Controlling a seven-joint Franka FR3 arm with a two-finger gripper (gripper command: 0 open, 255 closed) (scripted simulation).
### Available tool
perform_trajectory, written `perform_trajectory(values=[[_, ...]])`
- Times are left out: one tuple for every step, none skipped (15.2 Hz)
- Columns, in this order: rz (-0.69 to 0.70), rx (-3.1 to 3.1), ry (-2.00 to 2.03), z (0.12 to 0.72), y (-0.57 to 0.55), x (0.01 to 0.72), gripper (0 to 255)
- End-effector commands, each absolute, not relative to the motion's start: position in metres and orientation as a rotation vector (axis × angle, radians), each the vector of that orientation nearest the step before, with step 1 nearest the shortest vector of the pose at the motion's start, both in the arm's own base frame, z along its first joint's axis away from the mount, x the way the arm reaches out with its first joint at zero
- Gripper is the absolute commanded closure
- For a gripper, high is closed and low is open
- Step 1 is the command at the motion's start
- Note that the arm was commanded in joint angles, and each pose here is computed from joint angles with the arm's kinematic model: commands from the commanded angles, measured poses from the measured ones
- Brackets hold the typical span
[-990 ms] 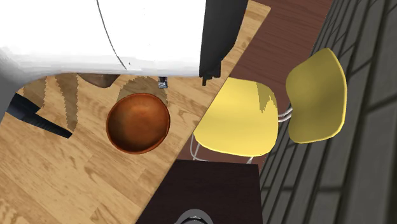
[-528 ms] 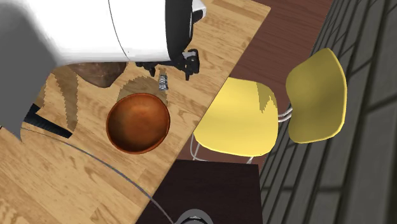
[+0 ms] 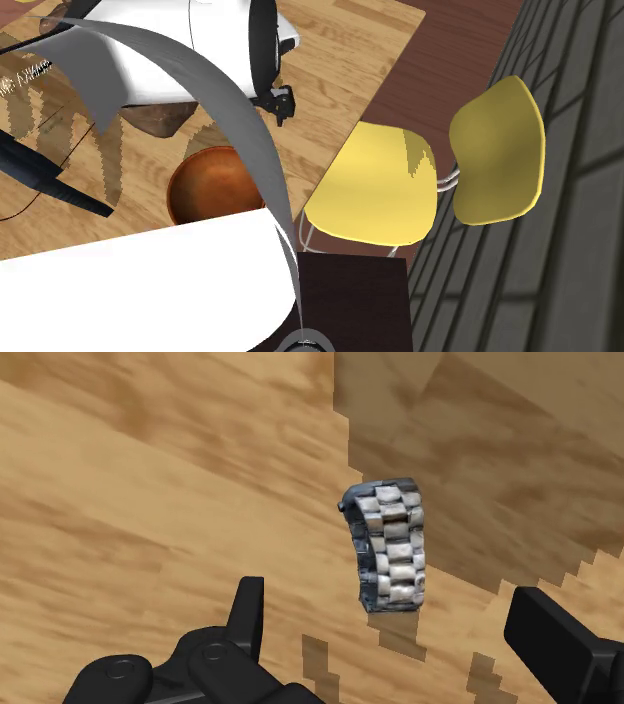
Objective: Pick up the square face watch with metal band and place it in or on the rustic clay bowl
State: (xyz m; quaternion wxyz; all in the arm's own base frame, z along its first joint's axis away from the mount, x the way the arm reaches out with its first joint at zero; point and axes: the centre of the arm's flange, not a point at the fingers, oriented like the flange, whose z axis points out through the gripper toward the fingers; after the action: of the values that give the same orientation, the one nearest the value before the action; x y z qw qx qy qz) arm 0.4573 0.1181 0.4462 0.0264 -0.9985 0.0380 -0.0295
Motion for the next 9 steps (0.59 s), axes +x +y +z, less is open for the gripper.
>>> perform_trajectory(values=[[-0.092, -3.085, 0.119, 0.436, 0.120, 0.459, 0], [-0.092, -3.085, 0.119, 0.431, 0.120, 0.460, 0], [-0.092, -3.085, 0.119, 0.426, 0.121, 0.460, 0], [-0.092, -3.085, 0.119, 0.421, 0.121, 0.460, 0], [-0.092, -3.085, 0.119, 0.418, 0.121, 0.460, 0], [-0.092, -3.085, 0.119, 0.418, 0.121, 0.460, 0], [-0.092, -3.085, 0.119, 0.418, 0.121, 0.460, 0], [-0.092, -3.085, 0.119, 0.418, 0.121, 0.460, 0], [-0.092, -3.085, 0.119, 0.418, 0.121, 0.460, 0]])
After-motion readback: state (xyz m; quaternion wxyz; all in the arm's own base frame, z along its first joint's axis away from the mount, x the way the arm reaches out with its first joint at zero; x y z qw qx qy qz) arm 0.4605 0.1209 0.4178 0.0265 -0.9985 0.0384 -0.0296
